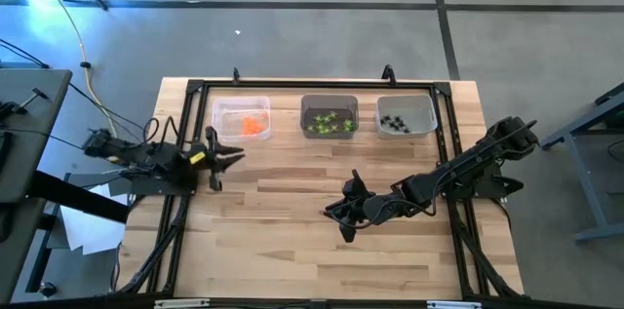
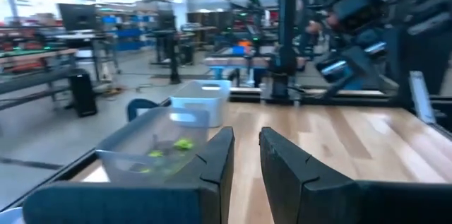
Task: Sort Halloween decoration
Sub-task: Return to Home Position
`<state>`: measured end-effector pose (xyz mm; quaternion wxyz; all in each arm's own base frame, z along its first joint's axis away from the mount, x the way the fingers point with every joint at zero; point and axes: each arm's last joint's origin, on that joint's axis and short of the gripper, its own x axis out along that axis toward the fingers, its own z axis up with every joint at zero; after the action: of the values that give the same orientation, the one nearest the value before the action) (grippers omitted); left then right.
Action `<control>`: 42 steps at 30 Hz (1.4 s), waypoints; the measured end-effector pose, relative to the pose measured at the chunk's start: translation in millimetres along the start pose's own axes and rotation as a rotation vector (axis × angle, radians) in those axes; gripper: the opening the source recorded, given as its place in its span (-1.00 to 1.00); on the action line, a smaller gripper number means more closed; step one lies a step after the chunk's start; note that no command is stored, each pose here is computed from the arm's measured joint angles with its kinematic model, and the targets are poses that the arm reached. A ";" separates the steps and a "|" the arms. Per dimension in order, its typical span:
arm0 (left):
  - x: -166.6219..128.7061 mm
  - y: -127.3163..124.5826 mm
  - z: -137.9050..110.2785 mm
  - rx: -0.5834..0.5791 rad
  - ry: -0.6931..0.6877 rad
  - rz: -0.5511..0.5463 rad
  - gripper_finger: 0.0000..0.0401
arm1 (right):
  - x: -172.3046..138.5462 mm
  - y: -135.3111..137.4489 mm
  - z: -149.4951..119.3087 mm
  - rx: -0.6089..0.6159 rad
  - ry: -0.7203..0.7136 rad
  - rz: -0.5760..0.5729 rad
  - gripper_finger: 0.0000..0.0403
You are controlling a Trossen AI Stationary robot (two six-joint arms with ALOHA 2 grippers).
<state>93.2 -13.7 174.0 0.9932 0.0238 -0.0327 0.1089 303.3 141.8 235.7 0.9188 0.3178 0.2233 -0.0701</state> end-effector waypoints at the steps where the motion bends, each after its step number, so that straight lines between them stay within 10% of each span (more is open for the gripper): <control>1: 0.6 1.5 -0.1 0.001 0.000 0.015 -0.72 | 0.0 0.0 0.0 0.000 0.000 0.000 -0.61; 18: 3.6 8.6 0.7 -0.389 -0.007 0.148 -0.72 | 0.0 -0.3 -0.1 -0.002 -0.001 -0.005 -0.61; 42: 3.8 7.8 -2.0 -0.259 0.029 0.131 -0.72 | 0.0 -0.4 -0.2 -0.002 0.001 -0.004 -0.61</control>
<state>95.3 -5.2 172.6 0.9791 -0.1082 -0.0338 0.1688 303.2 141.6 235.4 0.9189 0.3165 0.2245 -0.0717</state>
